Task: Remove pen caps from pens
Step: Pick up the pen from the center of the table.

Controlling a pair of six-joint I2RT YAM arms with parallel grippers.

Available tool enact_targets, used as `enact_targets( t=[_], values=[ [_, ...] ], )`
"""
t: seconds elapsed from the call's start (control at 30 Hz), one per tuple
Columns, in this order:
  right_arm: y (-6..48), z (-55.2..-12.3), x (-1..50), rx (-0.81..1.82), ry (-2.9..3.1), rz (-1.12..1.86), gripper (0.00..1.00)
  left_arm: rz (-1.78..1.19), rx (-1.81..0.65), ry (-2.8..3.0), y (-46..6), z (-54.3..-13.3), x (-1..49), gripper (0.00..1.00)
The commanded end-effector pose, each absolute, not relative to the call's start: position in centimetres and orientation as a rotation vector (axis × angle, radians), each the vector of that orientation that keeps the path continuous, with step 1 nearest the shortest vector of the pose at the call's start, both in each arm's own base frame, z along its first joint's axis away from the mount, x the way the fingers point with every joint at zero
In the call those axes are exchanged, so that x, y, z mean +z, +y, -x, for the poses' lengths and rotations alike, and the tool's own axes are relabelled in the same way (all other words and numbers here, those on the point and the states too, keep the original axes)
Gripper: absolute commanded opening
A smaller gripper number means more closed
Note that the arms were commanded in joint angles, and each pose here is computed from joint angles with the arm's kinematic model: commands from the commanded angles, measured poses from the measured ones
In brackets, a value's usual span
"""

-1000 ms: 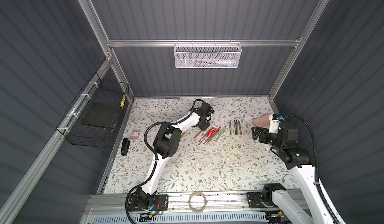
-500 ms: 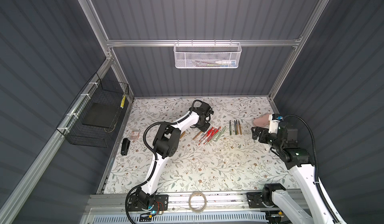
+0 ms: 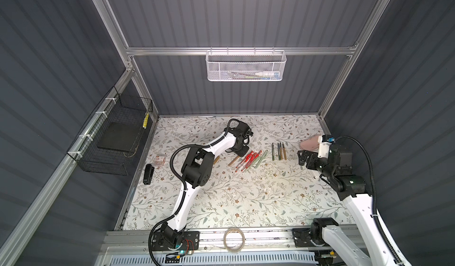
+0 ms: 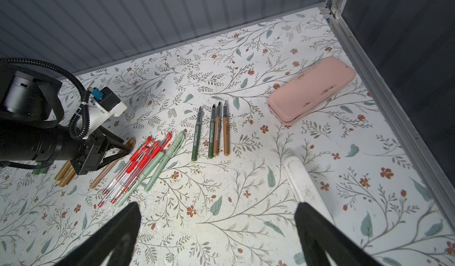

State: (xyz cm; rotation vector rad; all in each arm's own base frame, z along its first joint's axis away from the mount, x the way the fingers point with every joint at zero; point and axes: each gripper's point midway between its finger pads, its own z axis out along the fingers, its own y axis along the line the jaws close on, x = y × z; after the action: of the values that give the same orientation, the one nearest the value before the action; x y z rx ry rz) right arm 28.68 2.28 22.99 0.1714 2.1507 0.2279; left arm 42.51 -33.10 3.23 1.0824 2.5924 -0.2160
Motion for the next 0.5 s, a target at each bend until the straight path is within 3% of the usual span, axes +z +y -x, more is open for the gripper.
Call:
enact_targets(
  t=[0.0,0.13,0.3,0.47],
  values=[
    [2.3,-28.6,23.2,0.226,2.138,-0.166,0.99,-1.123,-0.189,2.649,-32.5,-41.5,0.8,0.37],
    [2.2,-28.6,23.1,0.221,2.142,-0.165,0.99,-1.130,-0.180,2.663,-32.3,-41.4,0.1,0.34],
    [2.3,-28.6,23.2,0.224,2.135,-0.167,0.99,-1.115,-0.190,2.673,-32.2,-41.1,0.1,0.19],
    [2.4,-28.6,23.2,0.235,2.138,-0.162,0.99,-1.086,-0.197,2.652,-32.3,-41.5,1.7,0.17]
  ],
)
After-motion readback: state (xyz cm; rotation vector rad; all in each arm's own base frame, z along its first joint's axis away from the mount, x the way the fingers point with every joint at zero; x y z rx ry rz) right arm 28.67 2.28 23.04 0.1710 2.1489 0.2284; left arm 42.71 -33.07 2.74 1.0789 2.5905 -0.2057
